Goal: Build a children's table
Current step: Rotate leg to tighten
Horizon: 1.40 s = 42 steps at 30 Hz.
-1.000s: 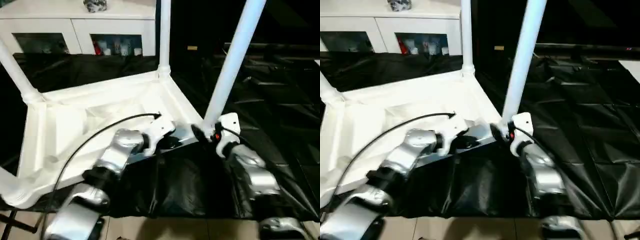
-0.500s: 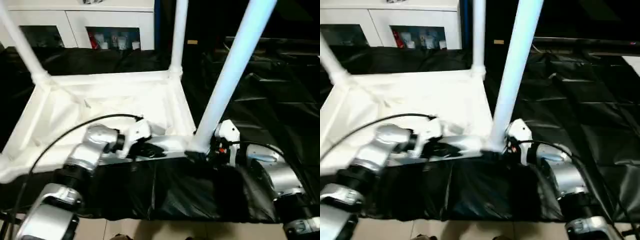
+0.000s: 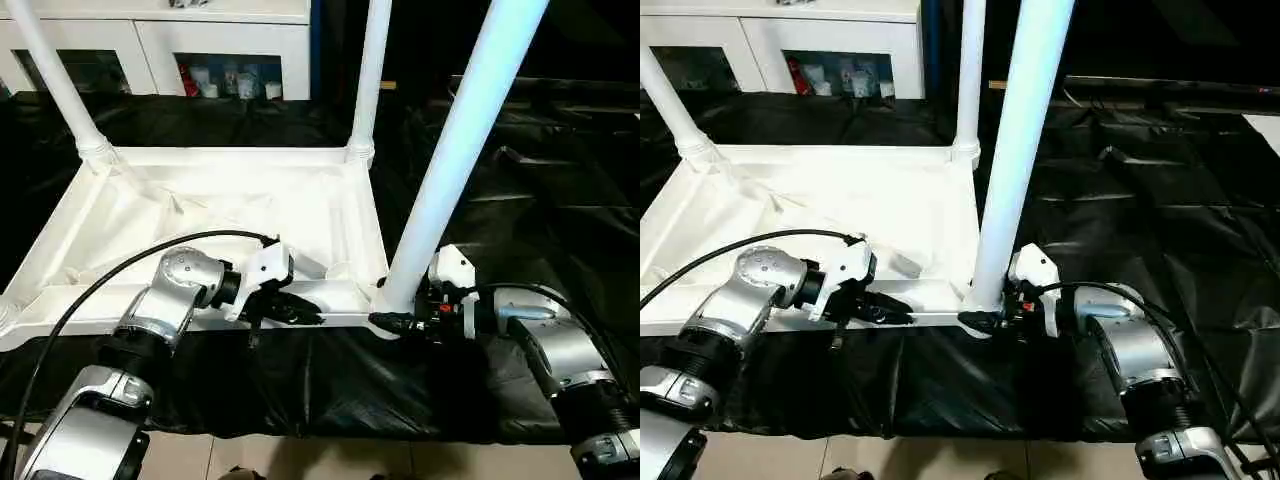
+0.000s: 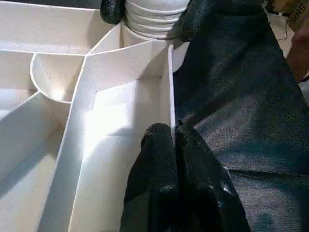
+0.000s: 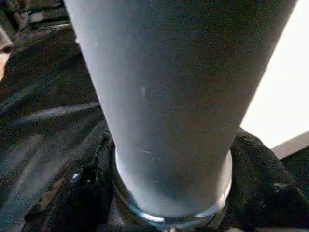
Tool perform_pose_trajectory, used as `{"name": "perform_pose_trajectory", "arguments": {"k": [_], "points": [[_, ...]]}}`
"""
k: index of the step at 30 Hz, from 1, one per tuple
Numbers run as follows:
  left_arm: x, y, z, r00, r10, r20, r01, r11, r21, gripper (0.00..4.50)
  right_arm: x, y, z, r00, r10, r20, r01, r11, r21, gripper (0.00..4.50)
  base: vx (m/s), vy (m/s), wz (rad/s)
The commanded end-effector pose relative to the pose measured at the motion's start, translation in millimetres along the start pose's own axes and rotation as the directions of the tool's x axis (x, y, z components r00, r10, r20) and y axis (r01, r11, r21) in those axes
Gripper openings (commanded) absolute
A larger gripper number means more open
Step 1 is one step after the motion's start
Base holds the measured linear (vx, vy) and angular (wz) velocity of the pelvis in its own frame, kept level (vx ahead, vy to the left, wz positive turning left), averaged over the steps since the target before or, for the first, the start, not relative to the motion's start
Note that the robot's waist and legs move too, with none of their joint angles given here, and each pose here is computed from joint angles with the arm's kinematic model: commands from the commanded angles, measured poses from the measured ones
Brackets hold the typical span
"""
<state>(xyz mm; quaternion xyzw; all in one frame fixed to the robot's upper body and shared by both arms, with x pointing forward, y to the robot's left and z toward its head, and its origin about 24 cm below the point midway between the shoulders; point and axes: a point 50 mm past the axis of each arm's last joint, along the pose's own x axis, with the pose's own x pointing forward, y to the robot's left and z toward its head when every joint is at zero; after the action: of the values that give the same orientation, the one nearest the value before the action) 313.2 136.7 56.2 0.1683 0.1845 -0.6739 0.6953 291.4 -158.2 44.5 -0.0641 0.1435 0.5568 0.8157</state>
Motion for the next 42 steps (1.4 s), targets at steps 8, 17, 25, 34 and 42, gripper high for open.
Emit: {"name": "perform_pose_trajectory", "arguments": {"k": [8,17,25,34,42], "points": [[72,6.9,20.2,0.965,0.26,0.029,-0.255,0.961,-0.109,0.0,57.7,8.9,-23.9,0.882,-0.471,-0.01,0.456,0.848,0.269,2.75,0.0,0.0,0.0],[109,-3.8,34.0,0.953,0.299,0.045,-0.29,0.947,-0.139,0.0,83.8,14.6,-11.0,0.814,-0.58,0.016,0.555,0.786,0.274,3.45,0.0,0.0,0.0],[81,-0.9,25.2,0.968,0.241,0.071,-0.234,0.968,-0.088,0.0,54.1,0.1,-7.8,0.834,-0.548,0.07,0.527,0.826,0.2,3.96,0.0,0.0,0.0],[47,-6.4,12.1,0.996,0.066,0.067,-0.064,0.997,-0.036,0.0,22.6,5.1,-7.8,0.974,-0.221,0.057,0.215,0.973,0.088,3.96,0.0,0.0,0.0],[21,-7.6,2.7,0.998,-0.056,0.005,0.056,0.998,-0.012,0.0,-4.8,2.4,-10.1,0.999,0.006,-0.046,-0.005,1.0,0.017,3.62,0.0,0.0,0.0]]}}
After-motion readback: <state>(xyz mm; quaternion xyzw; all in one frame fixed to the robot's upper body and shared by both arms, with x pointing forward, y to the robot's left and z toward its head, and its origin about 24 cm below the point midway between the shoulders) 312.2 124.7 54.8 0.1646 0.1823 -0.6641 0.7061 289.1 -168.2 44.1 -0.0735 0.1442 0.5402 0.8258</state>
